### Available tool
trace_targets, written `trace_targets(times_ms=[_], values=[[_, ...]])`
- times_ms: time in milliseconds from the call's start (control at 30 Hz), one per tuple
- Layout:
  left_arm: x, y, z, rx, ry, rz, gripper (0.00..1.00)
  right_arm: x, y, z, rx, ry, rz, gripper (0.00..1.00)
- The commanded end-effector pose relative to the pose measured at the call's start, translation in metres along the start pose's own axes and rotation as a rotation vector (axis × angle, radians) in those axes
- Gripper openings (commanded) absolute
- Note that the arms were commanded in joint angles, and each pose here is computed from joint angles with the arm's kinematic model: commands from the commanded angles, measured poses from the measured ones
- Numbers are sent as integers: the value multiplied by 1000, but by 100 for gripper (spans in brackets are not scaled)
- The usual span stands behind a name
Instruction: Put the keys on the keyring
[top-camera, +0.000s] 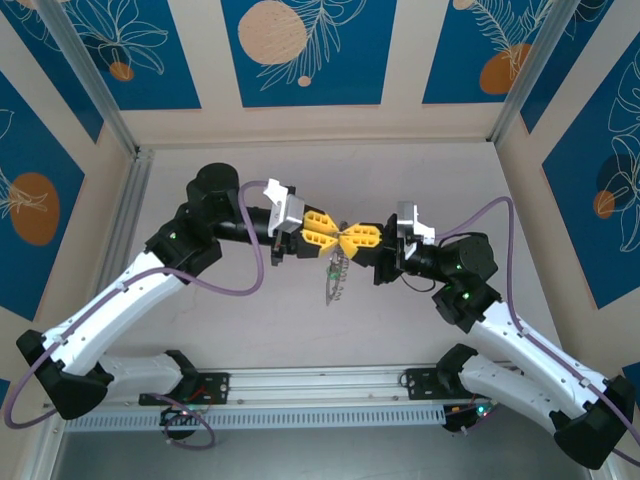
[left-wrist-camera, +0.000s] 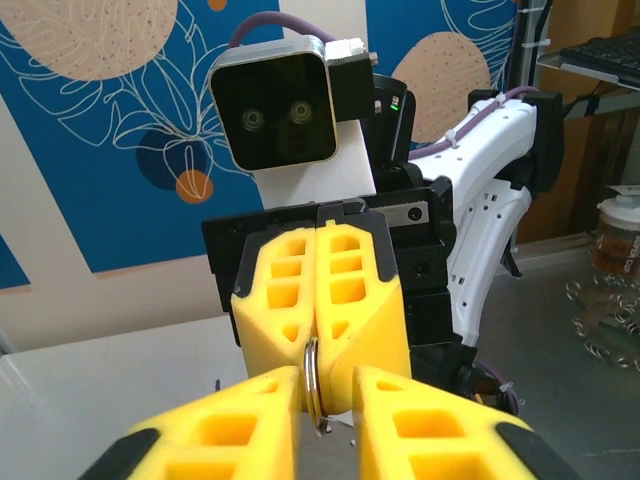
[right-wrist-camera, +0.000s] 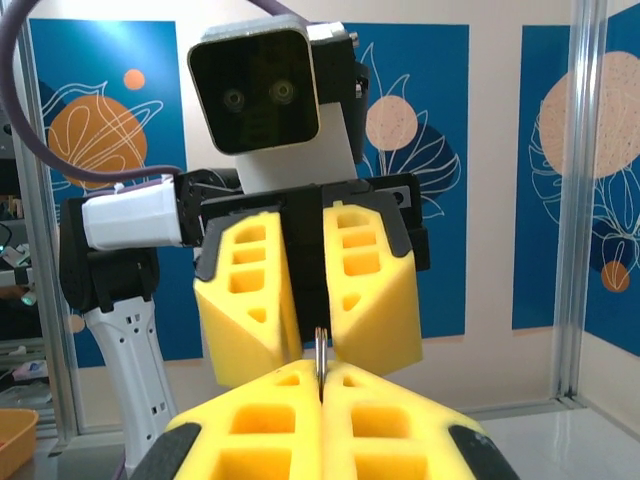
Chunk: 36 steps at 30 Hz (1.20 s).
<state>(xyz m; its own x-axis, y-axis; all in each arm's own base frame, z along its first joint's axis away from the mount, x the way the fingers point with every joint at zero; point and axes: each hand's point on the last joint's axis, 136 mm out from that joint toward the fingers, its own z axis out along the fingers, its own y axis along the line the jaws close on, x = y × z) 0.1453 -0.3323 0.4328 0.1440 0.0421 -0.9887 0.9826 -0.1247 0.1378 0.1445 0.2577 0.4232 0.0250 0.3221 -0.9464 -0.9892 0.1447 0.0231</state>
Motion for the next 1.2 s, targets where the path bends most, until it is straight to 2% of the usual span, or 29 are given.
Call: trace_targets(times_ms=[0, 67, 167, 200, 267, 433, 533, 667, 833, 967, 1167], values=[[-3, -2, 1, 34, -27, -1, 13, -20, 4, -1, 2, -86, -33, 0], [0, -1, 2, 39, -16, -9, 0, -22, 4, 0, -3, -89, -34, 0], [-1, -1, 0, 25, -6, 8, 0, -18, 1, 2, 9, -65, -19, 0], [-1, 0, -2, 11, 6, 18, 0, -15, -1, 3, 23, -31, -13, 7], [2, 0, -5, -6, 70, 37, 0, -5, -2, 6, 64, 81, -35, 29], [16, 1, -13, -4, 264, 70, 0, 19, -6, -7, 168, 324, -141, 47], [25, 4, -17, 0, 365, 79, 0, 31, -8, -16, 189, 431, -170, 46], [36, 7, -19, 12, 486, 90, 0, 37, -2, -18, 146, 485, -192, 44], [41, 7, -19, 14, 549, 108, 0, 45, -1, -14, 120, 523, -192, 39], [45, 4, -18, 23, 568, 111, 0, 50, -14, -14, 183, 546, -185, 36], [50, 0, -16, 37, 590, 108, 0, 51, -15, -12, 181, 544, -189, 35]])
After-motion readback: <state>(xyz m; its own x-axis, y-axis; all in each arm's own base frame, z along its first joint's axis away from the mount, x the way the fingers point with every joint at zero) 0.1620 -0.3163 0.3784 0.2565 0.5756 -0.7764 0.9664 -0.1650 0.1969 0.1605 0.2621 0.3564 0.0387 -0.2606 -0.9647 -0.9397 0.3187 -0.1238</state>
